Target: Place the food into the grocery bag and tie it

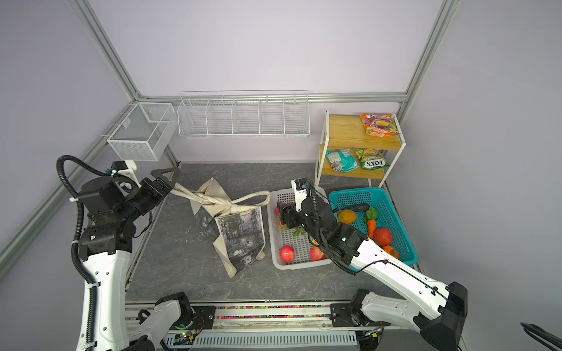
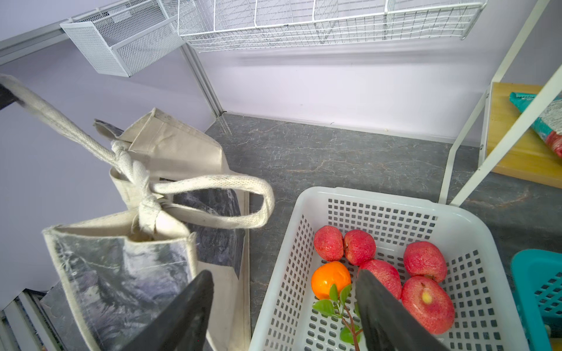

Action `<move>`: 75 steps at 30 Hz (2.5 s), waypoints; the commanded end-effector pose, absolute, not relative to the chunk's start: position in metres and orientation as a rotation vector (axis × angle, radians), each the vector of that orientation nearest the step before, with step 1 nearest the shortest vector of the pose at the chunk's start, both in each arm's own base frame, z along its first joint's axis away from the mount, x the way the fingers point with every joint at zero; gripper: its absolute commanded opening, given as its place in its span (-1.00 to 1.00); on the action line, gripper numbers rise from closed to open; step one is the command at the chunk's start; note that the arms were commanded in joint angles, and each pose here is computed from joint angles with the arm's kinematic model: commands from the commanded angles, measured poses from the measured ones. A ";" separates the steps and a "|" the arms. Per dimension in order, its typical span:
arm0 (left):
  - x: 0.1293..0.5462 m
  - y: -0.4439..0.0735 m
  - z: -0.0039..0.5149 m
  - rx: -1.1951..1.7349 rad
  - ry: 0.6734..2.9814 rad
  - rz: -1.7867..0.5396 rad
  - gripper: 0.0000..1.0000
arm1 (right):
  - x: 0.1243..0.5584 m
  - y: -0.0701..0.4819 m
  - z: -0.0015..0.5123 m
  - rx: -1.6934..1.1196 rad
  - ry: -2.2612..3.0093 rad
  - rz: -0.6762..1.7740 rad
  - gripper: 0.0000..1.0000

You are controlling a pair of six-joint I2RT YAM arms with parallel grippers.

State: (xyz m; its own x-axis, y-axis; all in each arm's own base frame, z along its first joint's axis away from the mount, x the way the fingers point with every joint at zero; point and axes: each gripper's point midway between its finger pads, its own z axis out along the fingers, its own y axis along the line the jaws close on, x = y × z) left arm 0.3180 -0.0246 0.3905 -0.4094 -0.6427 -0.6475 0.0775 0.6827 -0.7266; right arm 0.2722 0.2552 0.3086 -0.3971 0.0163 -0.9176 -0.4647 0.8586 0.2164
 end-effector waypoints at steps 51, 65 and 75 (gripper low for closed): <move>0.228 0.074 0.406 -0.633 1.704 -0.001 0.88 | 0.319 0.184 0.280 -0.192 2.042 0.264 0.61; 0.231 0.130 0.281 -0.958 1.553 0.211 0.92 | 0.334 0.075 0.232 0.031 1.981 -0.058 0.76; 0.250 0.114 0.191 -0.942 1.608 0.064 0.70 | 0.341 0.048 0.198 0.058 2.007 -0.142 0.85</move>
State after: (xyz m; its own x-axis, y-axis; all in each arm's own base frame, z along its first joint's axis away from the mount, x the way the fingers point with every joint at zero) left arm 0.2329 0.1220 0.1925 -0.0116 -0.5007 -0.8655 -0.6707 0.6459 -0.3646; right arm 0.3345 0.0516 0.1961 -0.4664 0.0082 -0.8845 0.1039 0.9935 -0.0456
